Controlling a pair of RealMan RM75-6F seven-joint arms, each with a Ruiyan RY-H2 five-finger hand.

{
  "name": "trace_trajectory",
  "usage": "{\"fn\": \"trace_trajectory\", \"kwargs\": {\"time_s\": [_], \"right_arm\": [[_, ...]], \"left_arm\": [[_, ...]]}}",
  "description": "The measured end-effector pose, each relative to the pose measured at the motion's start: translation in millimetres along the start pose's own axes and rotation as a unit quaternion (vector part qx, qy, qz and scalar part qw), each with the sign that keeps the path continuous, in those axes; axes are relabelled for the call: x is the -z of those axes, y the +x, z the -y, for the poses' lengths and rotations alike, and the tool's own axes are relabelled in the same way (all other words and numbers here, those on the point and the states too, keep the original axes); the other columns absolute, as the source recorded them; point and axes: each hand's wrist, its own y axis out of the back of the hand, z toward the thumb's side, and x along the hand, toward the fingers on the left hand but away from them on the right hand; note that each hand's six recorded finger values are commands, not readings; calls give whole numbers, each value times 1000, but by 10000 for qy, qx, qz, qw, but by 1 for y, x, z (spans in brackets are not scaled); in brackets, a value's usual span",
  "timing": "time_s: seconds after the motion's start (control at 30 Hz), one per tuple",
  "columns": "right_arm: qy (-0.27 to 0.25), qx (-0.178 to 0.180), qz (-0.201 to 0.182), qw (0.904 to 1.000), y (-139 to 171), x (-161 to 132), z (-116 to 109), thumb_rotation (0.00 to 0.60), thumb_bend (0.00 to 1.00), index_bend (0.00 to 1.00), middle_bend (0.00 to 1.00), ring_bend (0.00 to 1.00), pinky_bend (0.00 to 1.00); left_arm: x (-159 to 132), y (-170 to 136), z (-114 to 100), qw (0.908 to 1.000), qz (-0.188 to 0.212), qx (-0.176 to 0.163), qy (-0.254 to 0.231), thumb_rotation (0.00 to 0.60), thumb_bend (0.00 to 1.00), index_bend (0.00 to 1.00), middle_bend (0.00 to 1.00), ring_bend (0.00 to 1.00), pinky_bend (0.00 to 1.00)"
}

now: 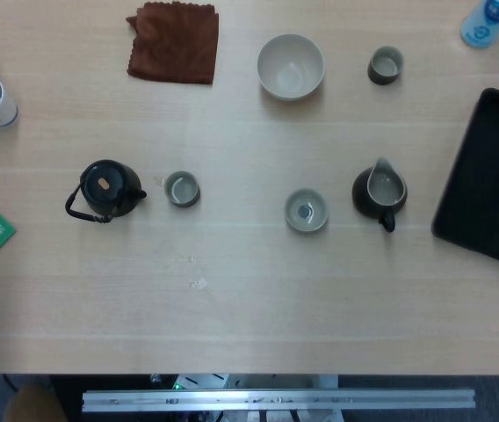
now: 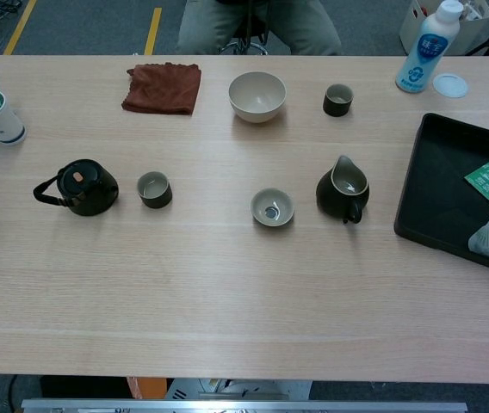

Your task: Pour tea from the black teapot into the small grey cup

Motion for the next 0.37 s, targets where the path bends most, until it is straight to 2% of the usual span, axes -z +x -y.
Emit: {"fn": "trace_trajectory", "kwargs": {"time_s": [0.37], "right_arm": [[21, 128, 61, 9999, 0, 1, -6, 600, 0, 428, 363, 210, 229]], "left_arm": [[3, 0, 6, 9998, -132, 119, 34, 600, 375, 407, 478, 348, 140]]}}
